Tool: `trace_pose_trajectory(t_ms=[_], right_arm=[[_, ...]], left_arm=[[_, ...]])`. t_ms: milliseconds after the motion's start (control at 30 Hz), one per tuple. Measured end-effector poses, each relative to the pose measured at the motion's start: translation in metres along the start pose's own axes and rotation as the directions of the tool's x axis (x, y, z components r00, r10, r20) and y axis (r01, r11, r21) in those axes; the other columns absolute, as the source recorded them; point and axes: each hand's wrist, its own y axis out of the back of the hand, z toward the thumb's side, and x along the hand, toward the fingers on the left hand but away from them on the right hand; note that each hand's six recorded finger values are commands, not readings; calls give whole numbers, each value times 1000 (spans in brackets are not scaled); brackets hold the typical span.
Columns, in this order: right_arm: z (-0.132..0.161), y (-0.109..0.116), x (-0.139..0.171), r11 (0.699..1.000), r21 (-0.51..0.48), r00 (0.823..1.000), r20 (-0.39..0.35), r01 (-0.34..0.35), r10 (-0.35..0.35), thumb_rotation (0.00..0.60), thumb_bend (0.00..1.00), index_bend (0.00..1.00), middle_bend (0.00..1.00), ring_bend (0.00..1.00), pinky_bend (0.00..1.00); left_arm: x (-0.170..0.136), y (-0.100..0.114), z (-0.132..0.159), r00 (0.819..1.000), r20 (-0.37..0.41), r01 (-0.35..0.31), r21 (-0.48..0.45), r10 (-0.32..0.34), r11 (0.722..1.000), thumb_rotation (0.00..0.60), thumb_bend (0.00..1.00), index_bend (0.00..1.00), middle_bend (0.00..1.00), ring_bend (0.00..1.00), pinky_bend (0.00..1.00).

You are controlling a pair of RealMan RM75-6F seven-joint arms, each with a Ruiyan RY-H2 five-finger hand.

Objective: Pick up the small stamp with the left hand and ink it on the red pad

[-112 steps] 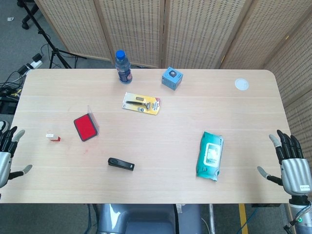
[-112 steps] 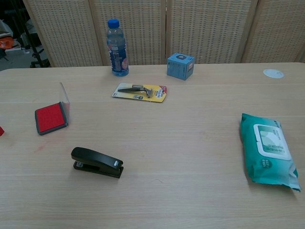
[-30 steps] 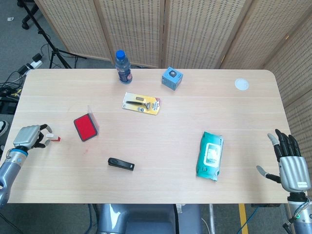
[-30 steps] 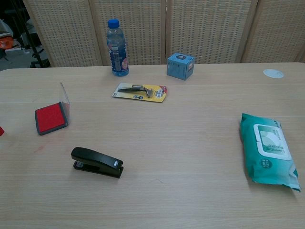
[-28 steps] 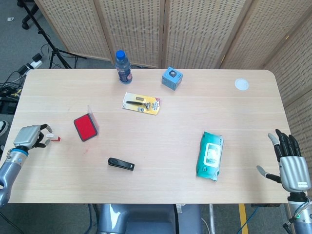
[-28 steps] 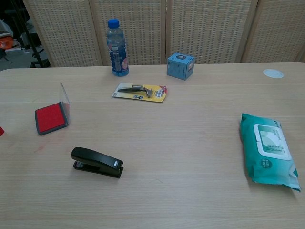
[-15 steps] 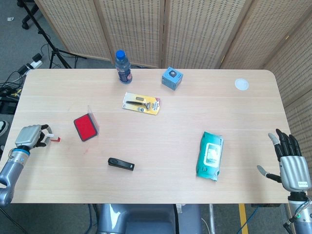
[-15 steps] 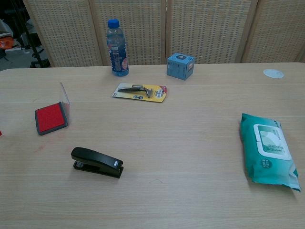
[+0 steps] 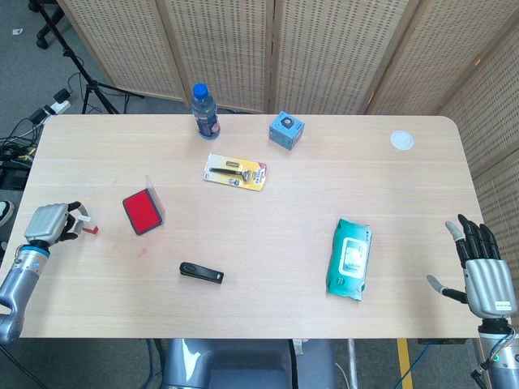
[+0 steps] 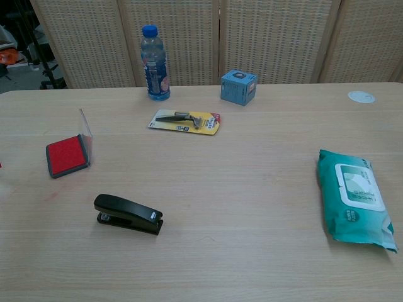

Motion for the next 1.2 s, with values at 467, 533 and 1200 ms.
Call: trace_pose_trajectory(t_ms=[467, 533, 1200], right_arm=[[-1, -3, -2, 1000, -4, 1000, 2, -17, 17, 600, 0, 0, 0, 0, 0], [-3, -3, -3, 1000, -7, 1000, 8, -19, 19, 600, 0, 0, 0, 0, 0], [-13, -3, -9, 999, -42, 999, 37, -35, 36, 600, 0, 0, 0, 0, 0]], left_arm=[[9, 21, 71, 956, 191, -190, -168, 221, 967, 600, 551, 621, 1000, 1000, 992], [12, 15, 78, 955, 195, -188, -176, 222, 966, 600, 552, 621, 1000, 1000, 992], [35, -27, 91, 974, 140, -150, -186, 177, 971, 600, 567, 622, 1000, 1000, 992]])
